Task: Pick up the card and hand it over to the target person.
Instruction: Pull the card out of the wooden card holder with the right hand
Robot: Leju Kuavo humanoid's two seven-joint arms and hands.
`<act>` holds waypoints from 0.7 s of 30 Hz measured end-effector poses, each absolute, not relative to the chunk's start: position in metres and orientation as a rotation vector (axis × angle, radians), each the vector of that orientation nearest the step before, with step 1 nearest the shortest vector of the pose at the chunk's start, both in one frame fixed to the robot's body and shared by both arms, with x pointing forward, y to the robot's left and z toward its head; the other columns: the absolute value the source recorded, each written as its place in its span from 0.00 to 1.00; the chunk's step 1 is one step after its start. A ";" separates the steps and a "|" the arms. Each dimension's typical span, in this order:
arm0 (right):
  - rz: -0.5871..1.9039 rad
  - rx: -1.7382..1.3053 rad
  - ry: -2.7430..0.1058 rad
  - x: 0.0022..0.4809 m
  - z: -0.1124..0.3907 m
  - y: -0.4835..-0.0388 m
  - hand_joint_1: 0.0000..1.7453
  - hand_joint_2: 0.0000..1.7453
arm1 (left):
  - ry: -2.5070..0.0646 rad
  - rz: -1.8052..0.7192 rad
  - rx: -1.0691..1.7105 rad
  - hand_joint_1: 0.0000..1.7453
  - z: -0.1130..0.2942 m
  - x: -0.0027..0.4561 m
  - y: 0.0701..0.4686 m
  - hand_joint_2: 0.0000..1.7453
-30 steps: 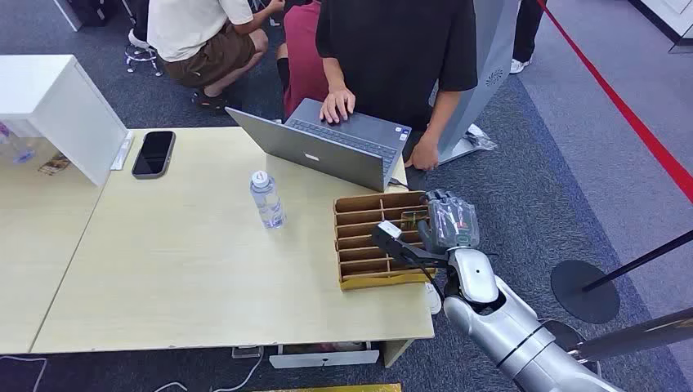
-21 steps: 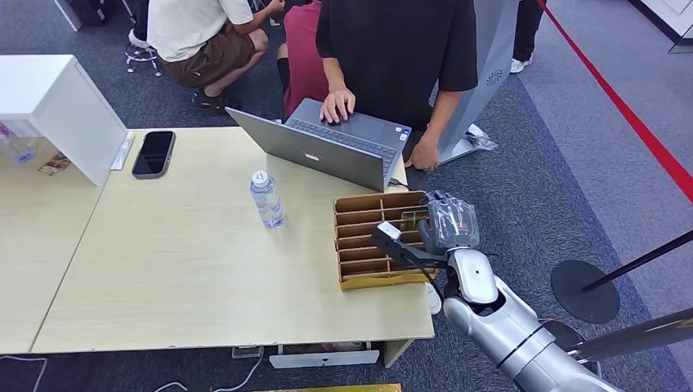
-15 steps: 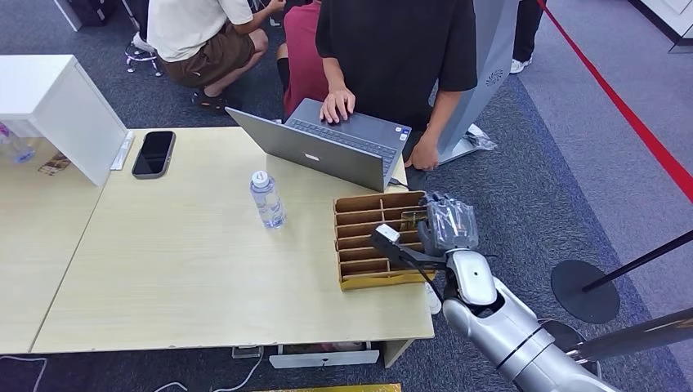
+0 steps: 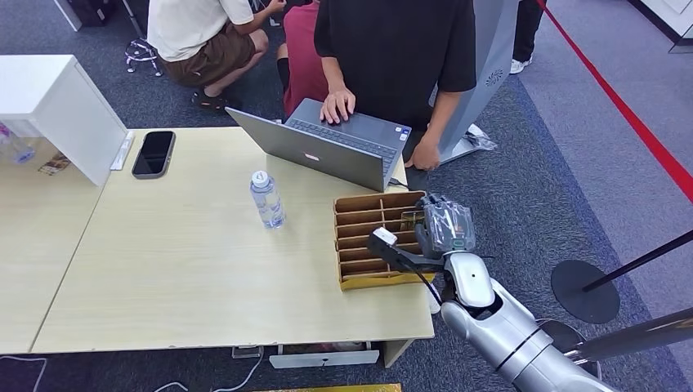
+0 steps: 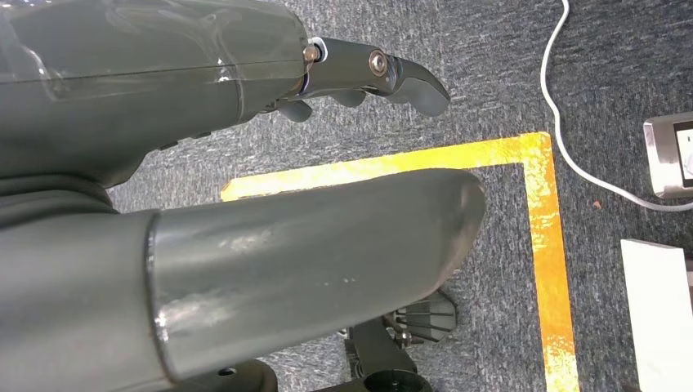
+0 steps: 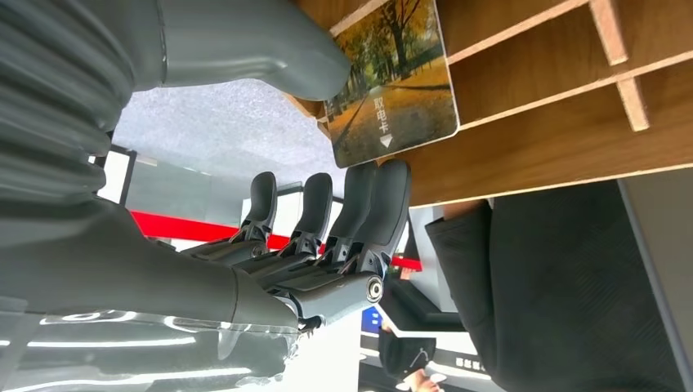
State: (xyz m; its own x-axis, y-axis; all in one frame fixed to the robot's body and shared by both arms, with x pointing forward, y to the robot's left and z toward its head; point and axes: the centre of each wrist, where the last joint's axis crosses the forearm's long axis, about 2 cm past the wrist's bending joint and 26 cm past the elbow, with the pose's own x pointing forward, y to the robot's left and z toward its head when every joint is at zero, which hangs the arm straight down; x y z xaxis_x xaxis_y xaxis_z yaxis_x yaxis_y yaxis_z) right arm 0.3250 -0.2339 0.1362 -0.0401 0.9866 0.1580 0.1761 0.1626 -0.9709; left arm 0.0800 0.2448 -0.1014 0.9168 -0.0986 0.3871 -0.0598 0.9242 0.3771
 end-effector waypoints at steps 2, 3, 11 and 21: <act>1.027 -1.196 -1.426 0.324 0.134 -0.232 0.52 1.00 | -0.414 -0.022 0.394 0.00 -0.101 0.080 0.245 0.00; 1.034 -1.193 -1.424 0.324 0.133 -0.230 0.52 1.00 | -0.414 -0.022 0.393 0.00 -0.101 0.080 0.245 0.00; 1.054 -1.182 -1.422 0.323 0.131 -0.226 0.60 1.00 | -0.413 -0.019 0.395 0.00 -0.101 0.081 0.246 0.00; 1.062 -1.174 -1.426 0.322 0.131 -0.223 0.67 1.00 | -0.413 -0.017 0.394 0.00 -0.101 0.081 0.245 0.00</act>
